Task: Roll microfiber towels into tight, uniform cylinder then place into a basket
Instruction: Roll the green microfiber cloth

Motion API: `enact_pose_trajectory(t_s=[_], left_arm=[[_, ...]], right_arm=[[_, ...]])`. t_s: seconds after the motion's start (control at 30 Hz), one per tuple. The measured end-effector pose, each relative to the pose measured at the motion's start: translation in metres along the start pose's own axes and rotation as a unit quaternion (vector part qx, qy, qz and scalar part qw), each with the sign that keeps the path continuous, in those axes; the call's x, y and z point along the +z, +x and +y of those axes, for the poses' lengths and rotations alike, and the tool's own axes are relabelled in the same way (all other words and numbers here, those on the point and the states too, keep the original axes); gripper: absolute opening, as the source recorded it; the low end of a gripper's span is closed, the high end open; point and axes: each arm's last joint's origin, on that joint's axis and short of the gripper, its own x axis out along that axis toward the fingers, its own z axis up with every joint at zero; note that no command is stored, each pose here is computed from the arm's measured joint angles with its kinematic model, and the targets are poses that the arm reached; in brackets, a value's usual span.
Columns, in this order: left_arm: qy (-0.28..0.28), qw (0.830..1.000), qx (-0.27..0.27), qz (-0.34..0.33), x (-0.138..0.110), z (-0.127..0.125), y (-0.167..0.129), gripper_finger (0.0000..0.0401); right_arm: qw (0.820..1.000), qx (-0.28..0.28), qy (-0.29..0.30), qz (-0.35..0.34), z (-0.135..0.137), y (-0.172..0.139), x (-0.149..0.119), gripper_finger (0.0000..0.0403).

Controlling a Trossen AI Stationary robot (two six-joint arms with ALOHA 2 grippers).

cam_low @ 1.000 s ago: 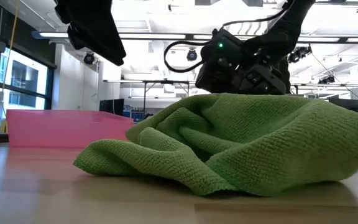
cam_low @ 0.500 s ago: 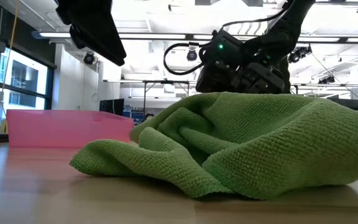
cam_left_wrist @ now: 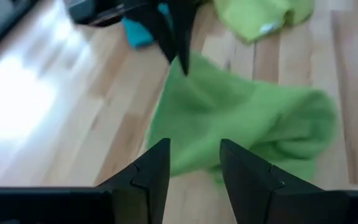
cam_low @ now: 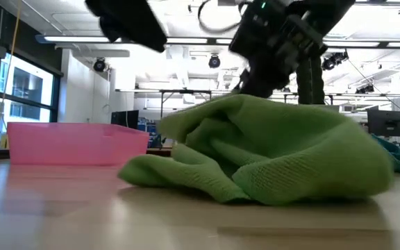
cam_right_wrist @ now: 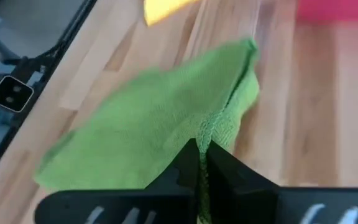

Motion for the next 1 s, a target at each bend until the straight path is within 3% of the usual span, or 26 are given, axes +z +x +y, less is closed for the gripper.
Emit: enact_pose_trajectory(t_s=[0.23, 0.57, 0.83, 1.0], left_arm=[[0.034, 0.996, -0.017, -0.075, 0.018, -0.001, 0.002, 0.0129], [0.019, 0.992, -0.018, -0.12, 0.038, 0.019, 0.013, 0.0129], [0.01, 0.99, -0.098, -0.105, 0.043, 0.029, 0.021, 0.0129], [0.015, 0.99, -0.104, -0.092, 0.04, 0.029, 0.026, 0.0129]], right_arm=[[0.985, -0.065, -0.155, -0.043, 0.028, -0.026, 0.019, 0.0001], [0.922, -0.119, -0.363, -0.067, 0.066, -0.039, 0.032, 0.0], [0.882, -0.192, -0.429, -0.031, 0.075, -0.037, 0.031, 0.0], [0.863, -0.211, -0.458, -0.023, 0.076, -0.037, 0.032, 0.0]])
